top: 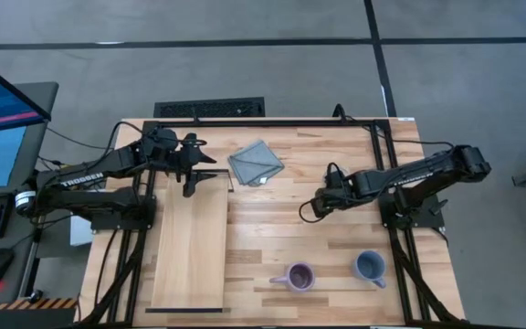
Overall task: Stack small to large cups/mugs on shelf
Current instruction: Put the yellow mug on the shelf
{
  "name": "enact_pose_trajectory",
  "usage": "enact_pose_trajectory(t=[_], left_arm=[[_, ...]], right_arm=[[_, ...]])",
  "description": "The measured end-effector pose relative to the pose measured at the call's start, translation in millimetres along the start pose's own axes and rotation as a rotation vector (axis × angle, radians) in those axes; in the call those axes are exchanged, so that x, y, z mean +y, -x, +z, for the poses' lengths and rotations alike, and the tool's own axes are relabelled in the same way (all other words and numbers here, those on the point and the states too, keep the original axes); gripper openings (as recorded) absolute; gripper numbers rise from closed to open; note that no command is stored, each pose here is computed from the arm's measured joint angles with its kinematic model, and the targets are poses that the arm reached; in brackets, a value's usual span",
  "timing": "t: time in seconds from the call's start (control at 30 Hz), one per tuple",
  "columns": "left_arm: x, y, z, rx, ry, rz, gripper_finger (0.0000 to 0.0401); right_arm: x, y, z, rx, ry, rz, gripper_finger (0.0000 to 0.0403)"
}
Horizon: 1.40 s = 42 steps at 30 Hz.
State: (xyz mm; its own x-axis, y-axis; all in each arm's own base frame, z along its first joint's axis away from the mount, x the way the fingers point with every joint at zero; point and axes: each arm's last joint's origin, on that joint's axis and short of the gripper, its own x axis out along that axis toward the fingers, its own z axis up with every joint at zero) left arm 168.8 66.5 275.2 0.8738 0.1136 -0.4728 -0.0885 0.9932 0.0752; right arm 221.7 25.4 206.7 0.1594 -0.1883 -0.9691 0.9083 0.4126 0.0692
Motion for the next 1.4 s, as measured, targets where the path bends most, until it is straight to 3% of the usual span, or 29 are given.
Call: enact_pose_trajectory(t=[0.6, 1.17, 1.4], left_arm=[[-0.1, 0.0, -0.2, 0.003, 0.002, -0.001, 0.0203], [-0.1, 0.0, -0.3, 0.003, 0.003, -0.001, 0.0203], [-0.2, 0.0, -0.4, 0.004, 0.003, -0.001, 0.0203]], right_arm=[[-6.5, 0.3, -1.0, -0.013, -0.066, -0.071, 0.0256], [-6.6, 0.0, -0.4, -0.035, -0.031, -0.075, 0.0087], [-7.0, 0.2, -0.6, -0.031, 0.014, -0.079, 0.0074]])
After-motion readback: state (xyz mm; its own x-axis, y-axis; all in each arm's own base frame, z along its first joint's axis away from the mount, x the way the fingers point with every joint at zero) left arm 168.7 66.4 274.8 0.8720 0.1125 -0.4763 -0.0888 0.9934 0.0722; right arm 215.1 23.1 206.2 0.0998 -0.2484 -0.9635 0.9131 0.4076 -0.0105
